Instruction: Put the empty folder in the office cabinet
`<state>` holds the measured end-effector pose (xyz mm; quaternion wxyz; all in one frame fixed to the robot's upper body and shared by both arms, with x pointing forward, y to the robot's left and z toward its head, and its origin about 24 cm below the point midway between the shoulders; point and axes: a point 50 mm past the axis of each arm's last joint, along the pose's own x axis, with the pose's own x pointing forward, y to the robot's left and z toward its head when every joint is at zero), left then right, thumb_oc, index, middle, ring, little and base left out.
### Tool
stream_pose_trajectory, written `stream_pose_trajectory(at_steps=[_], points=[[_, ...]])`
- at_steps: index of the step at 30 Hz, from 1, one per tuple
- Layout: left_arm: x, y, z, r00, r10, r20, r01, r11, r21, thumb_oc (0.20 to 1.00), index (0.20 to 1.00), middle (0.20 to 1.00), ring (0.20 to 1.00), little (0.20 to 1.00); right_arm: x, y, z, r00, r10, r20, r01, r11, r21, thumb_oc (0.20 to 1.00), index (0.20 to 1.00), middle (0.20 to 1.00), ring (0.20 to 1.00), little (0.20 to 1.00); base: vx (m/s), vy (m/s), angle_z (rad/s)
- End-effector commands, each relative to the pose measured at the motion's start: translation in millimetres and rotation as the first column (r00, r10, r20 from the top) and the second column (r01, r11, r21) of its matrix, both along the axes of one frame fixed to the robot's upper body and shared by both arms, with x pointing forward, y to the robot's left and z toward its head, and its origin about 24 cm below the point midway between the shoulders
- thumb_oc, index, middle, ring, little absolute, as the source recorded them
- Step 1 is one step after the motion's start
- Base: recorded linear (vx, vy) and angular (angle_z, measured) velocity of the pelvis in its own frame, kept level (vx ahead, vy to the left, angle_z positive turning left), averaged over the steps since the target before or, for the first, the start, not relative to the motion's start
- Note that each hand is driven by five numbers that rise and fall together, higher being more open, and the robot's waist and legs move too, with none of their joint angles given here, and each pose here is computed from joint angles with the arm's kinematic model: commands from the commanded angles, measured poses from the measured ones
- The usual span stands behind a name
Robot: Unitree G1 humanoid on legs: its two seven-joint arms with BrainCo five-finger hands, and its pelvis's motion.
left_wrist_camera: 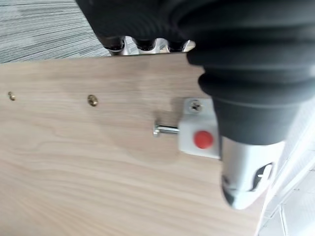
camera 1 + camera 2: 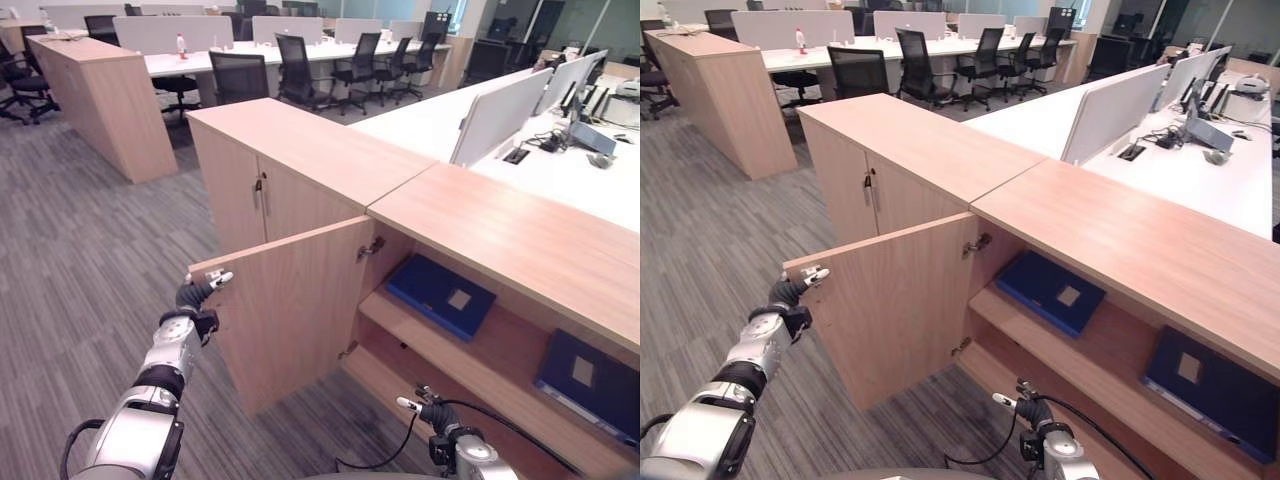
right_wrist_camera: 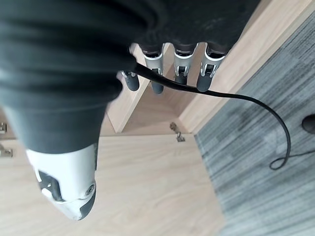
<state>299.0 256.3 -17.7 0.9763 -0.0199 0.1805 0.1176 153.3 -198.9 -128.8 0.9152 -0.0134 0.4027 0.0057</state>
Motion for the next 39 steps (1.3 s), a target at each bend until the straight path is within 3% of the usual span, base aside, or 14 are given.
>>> stream_pose_trajectory(at_steps=[1,6,14,23,31,39], points=[[26.9,-81.1,19.3,0.958,-0.238,0.163,0.256,0.961,-0.106,1.0,1.0,1.0,1.0,1.0,28.2,-5.6,14.6,0.993,-0.062,0.103,0.062,0.998,0.006,1.0,1.0,1.0,1.0,1.0,-0.03,0.003,0.08],[4.3,-106.4,13.3,0.911,-0.362,0.196,0.388,0.914,-0.116,1.0,1.0,1.0,1.0,1.0,36.5,-11.3,21.1,0.984,-0.108,0.14,0.109,0.994,-0.004,1.0,1.0,1.0,1.0,1.0,-0.08,0.003,0.14],[-30.1,-111.0,-6.8,0.88,-0.458,0.127,0.472,0.872,-0.129,1.0,1.0,1.0,1.0,1.0,58.4,-7.1,33.0,0.975,-0.095,0.2,0.101,0.995,-0.021,1.0,1.0,1.0,1.0,1.0,-0.19,-0.055,-0.39],[-74.1,-109.8,-26.5,0.827,-0.56,0.046,0.559,0.812,-0.167,1.0,1.0,1.0,1.0,1.0,36.4,-27.1,23.4,0.982,-0.127,0.136,0.135,0.989,-0.053,1.0,1.0,1.0,1.0,1.0,-0.03,-0.099,-0.67],[-71.0,-128.4,-21.0,0.792,-0.604,0.085,0.608,0.77,-0.193,1.0,1.0,1.0,1.0,1.0,34.4,-47.1,29.6,0.983,-0.11,0.149,0.128,0.985,-0.117,1.0,1.0,1.0,1.0,1.0,-0.02,-0.181,-0.53],[-45.2,-150.5,1.1,0.781,-0.599,0.179,0.624,0.763,-0.167,1.0,1.0,1.0,1.0,1.0,7.0,-61.9,16.1,0.994,-0.108,0.033,0.112,0.978,-0.178,1.0,1.0,1.0,1.0,1.0,0.01,-0.129,-1.19]])
